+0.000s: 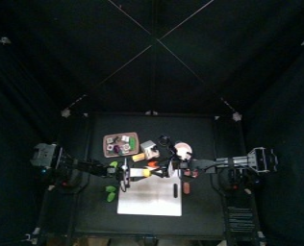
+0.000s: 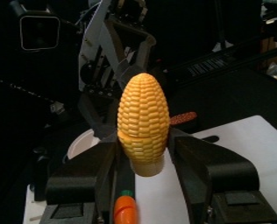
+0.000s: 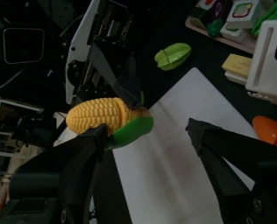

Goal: Remove corn husk

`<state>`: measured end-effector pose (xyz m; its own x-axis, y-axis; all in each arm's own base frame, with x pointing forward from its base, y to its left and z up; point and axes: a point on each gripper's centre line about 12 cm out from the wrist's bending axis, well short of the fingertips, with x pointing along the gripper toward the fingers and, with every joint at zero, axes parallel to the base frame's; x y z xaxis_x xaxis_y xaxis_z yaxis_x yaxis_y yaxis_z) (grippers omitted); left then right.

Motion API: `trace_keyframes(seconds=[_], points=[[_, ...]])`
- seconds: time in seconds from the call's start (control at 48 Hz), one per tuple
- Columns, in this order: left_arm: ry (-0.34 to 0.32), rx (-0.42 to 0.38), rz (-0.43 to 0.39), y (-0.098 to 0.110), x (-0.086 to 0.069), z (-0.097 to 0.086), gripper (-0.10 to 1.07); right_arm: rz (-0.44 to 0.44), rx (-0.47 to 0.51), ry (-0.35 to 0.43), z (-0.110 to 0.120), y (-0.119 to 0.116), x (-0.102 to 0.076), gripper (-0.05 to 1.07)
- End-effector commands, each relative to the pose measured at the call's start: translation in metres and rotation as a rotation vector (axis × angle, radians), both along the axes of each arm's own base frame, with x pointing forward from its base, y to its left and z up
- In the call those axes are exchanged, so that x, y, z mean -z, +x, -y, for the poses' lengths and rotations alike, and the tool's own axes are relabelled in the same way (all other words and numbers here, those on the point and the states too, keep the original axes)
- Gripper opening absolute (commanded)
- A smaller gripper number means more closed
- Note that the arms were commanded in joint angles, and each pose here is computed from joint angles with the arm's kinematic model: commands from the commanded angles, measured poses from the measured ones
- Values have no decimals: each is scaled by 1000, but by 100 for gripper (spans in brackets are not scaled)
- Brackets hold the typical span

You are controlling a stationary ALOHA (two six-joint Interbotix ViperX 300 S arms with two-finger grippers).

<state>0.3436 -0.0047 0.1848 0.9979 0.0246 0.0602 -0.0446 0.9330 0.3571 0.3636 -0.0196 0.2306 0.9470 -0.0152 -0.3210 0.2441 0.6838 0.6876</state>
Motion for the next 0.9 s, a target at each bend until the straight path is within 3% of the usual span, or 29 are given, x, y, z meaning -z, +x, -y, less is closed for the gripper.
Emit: trace_keyframes(seconds=[0.0, 0.167, 0.604, 0.875], points=[[-4, -11, 44, 3, -11, -3, 53, 32, 1, -6, 1, 3, -13, 101], [-4, -11, 48, 4, -12, -3, 53, 21, 3, -9, 2, 3, -11, 97], [-4, -17, 60, 4, -14, -5, 53, 6, 2, -7, 0, 3, -10, 66], [-10, -27, 66, 6, -16, -7, 53, 0, -13, -14, -3, 10, -7, 65]])
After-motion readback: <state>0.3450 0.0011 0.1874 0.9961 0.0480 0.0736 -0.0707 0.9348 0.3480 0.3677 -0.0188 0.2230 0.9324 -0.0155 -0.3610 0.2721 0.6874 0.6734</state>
